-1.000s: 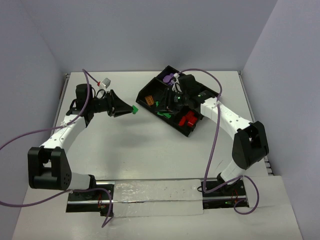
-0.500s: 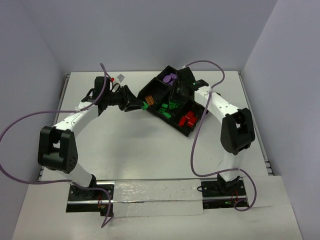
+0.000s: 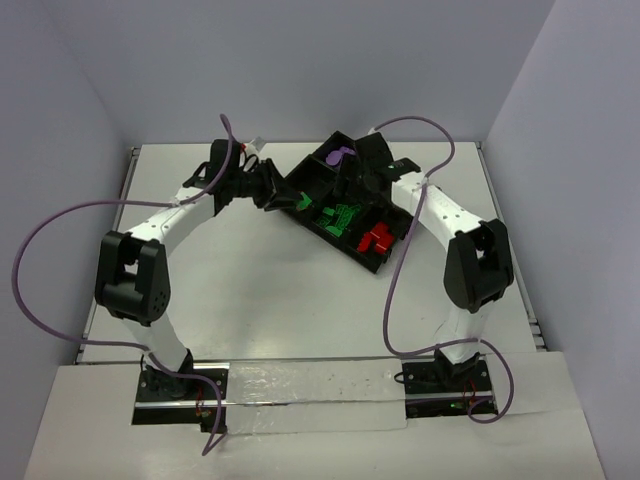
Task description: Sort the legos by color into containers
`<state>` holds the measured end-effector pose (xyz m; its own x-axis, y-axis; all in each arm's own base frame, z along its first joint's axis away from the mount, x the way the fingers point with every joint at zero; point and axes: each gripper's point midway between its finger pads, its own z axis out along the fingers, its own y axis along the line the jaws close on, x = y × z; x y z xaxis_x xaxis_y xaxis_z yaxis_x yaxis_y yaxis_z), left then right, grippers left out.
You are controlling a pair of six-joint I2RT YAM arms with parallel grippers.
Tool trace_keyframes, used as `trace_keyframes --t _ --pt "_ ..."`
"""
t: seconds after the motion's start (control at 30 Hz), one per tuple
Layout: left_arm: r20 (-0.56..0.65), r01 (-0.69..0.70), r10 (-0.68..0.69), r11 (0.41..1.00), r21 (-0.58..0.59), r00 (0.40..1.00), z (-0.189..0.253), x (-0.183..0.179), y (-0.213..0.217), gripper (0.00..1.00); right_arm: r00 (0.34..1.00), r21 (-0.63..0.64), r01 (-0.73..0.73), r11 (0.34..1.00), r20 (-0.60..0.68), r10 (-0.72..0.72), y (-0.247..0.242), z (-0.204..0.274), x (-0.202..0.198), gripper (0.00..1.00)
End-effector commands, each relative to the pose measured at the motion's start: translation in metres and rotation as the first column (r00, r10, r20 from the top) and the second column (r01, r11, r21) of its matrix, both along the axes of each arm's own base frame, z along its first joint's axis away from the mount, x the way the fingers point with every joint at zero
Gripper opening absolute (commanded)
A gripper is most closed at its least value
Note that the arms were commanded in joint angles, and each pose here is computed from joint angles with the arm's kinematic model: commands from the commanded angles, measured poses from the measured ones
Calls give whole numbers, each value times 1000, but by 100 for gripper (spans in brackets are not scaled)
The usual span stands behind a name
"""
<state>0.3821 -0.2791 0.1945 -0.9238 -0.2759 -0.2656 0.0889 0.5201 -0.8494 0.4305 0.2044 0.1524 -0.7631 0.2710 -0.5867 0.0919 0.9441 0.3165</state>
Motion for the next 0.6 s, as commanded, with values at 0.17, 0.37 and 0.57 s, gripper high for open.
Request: trace_keyframes --t 0.17,0.37,0.57 --pt "41 -31 29 999 43 999 1 27 -31 0 986 26 55 998 158 -58 -23 75 -1 89" --pt "44 -30 26 995 100 999 -6 49 -64 16 971 3 150 989 188 -148 -58 88 -28 90" --pt "41 1 -6 991 133 999 -9 62 -85 90 957 17 192 981 219 -191 -80 102 -60 92"
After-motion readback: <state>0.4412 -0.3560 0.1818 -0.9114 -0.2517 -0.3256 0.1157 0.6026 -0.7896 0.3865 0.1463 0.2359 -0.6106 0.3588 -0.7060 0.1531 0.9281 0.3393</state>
